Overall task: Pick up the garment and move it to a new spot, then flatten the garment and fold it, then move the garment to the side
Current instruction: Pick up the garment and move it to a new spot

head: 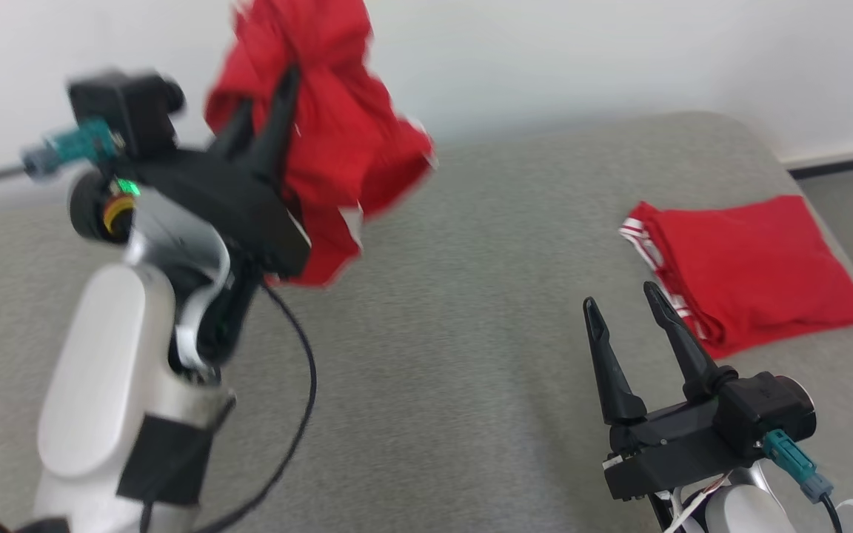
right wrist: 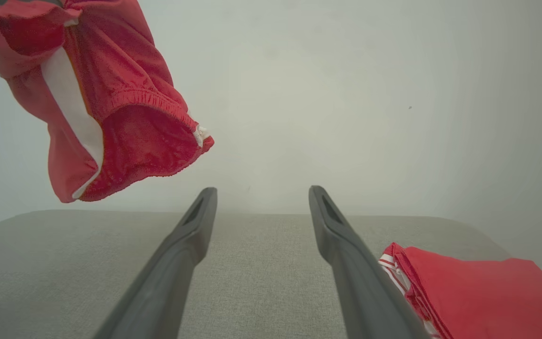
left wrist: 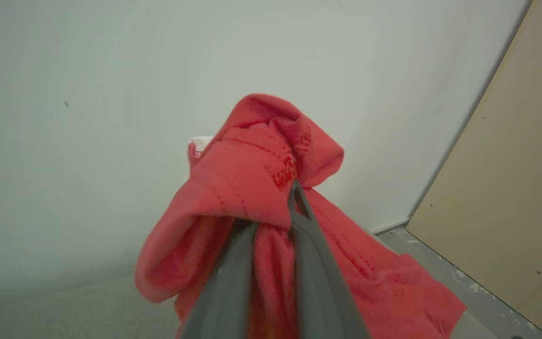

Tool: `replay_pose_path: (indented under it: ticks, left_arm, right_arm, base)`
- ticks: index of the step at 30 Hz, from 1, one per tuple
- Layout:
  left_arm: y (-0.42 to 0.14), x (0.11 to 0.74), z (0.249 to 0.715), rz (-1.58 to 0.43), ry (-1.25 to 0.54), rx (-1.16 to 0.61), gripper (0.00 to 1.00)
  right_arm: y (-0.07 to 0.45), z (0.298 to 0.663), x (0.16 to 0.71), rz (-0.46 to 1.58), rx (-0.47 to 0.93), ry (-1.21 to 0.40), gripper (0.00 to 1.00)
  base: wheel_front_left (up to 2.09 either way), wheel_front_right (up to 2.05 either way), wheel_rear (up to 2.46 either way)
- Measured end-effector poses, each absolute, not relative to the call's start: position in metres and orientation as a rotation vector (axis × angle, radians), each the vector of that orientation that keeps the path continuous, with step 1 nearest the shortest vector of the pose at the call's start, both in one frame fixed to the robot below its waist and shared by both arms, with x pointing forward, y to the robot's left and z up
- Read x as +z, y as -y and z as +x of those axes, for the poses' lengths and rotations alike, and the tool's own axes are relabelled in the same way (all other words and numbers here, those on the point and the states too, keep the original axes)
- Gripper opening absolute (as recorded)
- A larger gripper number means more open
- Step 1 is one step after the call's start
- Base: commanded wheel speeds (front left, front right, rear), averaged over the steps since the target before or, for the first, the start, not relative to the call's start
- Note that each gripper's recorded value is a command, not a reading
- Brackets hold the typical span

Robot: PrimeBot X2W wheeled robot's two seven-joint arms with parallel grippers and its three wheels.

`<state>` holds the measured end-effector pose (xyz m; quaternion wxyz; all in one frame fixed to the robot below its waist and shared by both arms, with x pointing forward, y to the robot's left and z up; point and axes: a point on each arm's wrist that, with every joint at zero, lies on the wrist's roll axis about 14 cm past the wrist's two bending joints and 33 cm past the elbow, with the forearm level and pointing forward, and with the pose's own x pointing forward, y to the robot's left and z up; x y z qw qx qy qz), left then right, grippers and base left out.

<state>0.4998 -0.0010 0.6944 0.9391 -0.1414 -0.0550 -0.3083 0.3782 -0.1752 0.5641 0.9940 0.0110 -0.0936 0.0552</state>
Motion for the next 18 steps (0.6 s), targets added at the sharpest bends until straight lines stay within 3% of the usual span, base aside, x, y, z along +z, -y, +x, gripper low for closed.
replay_pose_path:
  ticks: [12,13,14,15,18]
  left_arm:
    - [0.062,0.534,0.476,-0.365,-0.287,-0.698,0.00]
    - [0.064,0.520,0.474,-0.370,-0.319,-0.690,0.04]
    - [0.066,0.506,0.471,-0.368,-0.347,-0.689,0.81]
    - [0.068,0.492,0.467,-0.364,-0.382,-0.688,1.00]
    - [0.069,0.462,0.459,-0.377,-0.445,-0.672,1.00]
  right_arm:
    - [0.223,0.351,0.547,0.019,-0.050,0.140,1.00]
    - [0.225,0.350,0.544,0.018,-0.059,0.130,1.00]
    - [0.227,0.349,0.541,0.019,-0.065,0.120,1.00]
    - [0.227,0.350,0.537,0.019,-0.067,0.110,1.00]
    - [0.228,0.351,0.531,0.021,-0.072,0.090,1.00]
  base:
    - [0.00,0.00,0.00]
    - [0.00,0.00,0.00]
    - [0.00,0.00,0.00]
    - [0.00,0.00,0.00]
    - [0.00,0.00,0.00]
